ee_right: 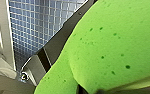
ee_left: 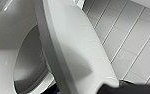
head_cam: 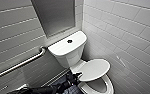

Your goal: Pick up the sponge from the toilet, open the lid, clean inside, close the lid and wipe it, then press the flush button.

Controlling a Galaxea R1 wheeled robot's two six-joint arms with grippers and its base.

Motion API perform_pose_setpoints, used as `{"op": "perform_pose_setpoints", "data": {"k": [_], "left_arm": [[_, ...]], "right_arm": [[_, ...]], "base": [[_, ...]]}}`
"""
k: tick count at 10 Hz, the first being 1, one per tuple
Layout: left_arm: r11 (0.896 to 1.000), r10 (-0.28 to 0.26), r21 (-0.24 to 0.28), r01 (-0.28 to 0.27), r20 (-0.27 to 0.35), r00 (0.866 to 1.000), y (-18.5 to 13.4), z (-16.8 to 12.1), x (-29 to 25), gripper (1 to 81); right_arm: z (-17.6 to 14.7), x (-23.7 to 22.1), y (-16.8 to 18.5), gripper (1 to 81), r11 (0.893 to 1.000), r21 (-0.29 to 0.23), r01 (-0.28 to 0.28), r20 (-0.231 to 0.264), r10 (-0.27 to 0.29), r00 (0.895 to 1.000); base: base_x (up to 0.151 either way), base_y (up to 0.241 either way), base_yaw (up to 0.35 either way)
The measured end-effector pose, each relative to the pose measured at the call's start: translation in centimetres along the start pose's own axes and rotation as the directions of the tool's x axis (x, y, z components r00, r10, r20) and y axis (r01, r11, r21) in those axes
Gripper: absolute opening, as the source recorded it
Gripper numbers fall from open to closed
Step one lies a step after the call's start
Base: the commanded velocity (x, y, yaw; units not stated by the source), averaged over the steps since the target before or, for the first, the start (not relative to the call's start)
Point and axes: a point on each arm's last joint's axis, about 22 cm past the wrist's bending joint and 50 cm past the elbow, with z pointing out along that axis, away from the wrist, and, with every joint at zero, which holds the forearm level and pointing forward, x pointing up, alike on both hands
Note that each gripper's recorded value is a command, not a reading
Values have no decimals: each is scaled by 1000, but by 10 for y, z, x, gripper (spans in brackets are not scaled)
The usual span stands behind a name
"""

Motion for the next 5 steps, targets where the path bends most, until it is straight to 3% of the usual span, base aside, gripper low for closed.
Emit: {"op": "perform_pose_setpoints", "data": {"k": [3, 4, 5], "left_arm": [[991, 42, -120, -54, -101, 994, 43, -25, 55, 811], [986, 18, -163, -40, -136, 991, 64, -35, 77, 811], [982, -84, -179, 53, -166, 983, 76, -40, 100, 811]], "right_arm": [[0, -2, 4, 10, 1000, -9, 0, 0, 0, 1000], [0, -2, 4, 10, 1000, -9, 1, -1, -1, 1000], [2, -4, 2, 10, 1000, -7, -1, 0, 1, 1000]], "base": [[0, 0, 0], [0, 0, 0], [0, 0, 0]]}}
